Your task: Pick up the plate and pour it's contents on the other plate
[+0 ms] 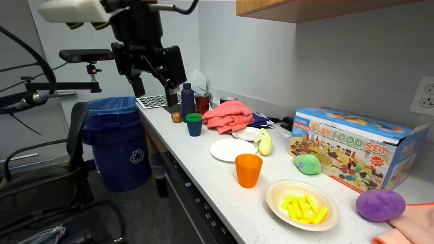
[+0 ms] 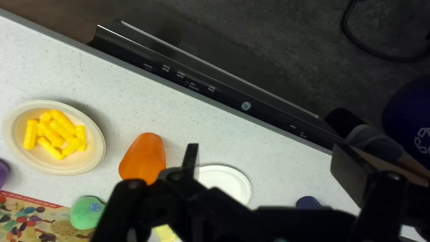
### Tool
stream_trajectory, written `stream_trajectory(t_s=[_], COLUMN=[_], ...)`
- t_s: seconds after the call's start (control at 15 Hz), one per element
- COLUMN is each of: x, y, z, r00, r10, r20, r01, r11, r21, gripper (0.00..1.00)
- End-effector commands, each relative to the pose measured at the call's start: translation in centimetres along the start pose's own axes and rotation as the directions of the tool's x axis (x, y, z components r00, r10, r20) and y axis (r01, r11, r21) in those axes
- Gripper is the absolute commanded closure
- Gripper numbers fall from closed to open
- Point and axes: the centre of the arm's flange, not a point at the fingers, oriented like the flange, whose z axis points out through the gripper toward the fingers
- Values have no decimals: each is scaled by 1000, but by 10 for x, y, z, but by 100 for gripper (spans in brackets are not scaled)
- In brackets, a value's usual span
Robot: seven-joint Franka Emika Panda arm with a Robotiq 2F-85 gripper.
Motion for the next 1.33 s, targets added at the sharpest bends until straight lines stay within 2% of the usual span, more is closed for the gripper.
stream_trajectory(t_s=[0.0, 0.27, 0.33, 0.4, 0.67, 0.8, 0.93, 1.0, 1.27], x=[13, 39, 27, 30, 38, 43, 46, 28, 38], y=[6, 32, 54, 67, 148, 175, 186, 170, 181], z=[7, 27, 21, 25, 28, 28, 26, 29, 32], r00=[1000, 995, 991, 987, 943, 923, 913, 924, 920], r10=[20, 97, 130, 161, 330, 376, 398, 372, 383], r20=[7, 12, 3, 1, -48, -79, -92, -86, -80], r01=[-20, -97, -130, -161, -333, -382, -405, -379, -390], r11=[1000, 995, 991, 986, 941, 920, 910, 922, 917], r21=[-8, -30, -38, -43, -66, -84, -86, -75, -87], gripper=[0, 0, 0, 0, 0, 0, 0, 0, 0])
